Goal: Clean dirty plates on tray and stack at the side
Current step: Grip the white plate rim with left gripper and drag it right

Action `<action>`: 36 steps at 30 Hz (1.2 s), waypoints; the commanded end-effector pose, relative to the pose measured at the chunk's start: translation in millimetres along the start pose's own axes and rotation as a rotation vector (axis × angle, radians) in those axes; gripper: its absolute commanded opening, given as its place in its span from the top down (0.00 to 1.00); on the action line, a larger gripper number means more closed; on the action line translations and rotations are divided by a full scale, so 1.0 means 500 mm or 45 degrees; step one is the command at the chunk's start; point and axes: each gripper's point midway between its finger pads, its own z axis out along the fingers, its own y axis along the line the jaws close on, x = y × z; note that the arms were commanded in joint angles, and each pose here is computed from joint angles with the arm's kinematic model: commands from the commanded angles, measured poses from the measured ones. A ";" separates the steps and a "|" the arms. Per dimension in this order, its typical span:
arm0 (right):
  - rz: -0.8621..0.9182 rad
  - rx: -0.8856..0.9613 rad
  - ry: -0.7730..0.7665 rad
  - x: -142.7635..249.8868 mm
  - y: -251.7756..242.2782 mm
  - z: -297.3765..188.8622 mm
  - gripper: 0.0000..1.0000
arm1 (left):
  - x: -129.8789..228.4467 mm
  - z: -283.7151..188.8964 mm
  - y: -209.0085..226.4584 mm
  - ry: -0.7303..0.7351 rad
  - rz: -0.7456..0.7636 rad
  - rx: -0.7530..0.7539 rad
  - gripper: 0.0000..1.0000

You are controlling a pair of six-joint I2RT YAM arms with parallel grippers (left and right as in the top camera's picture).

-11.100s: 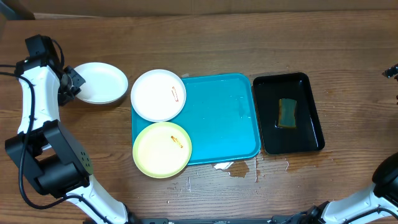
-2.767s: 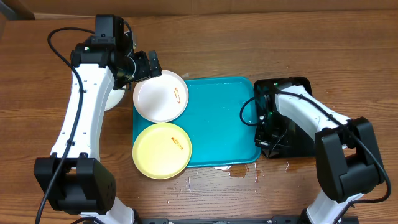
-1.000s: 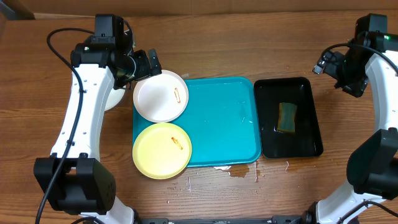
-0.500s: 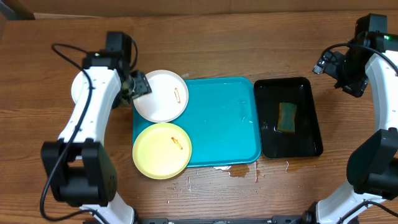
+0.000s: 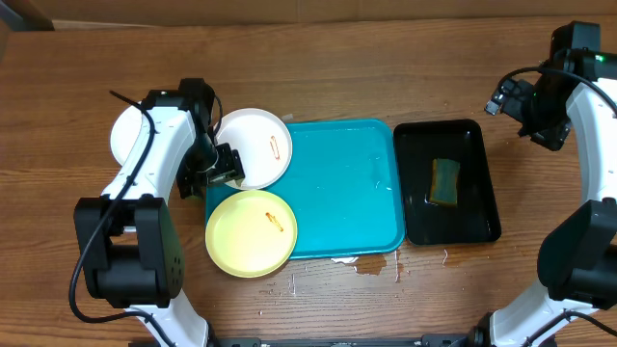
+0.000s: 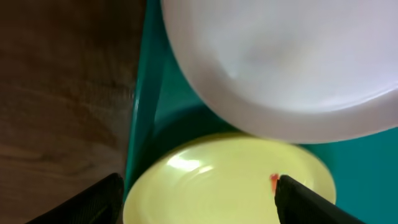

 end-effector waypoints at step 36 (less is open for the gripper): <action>-0.001 -0.009 -0.045 -0.016 0.004 -0.018 0.00 | -0.106 0.068 -0.142 -0.344 0.142 0.351 0.73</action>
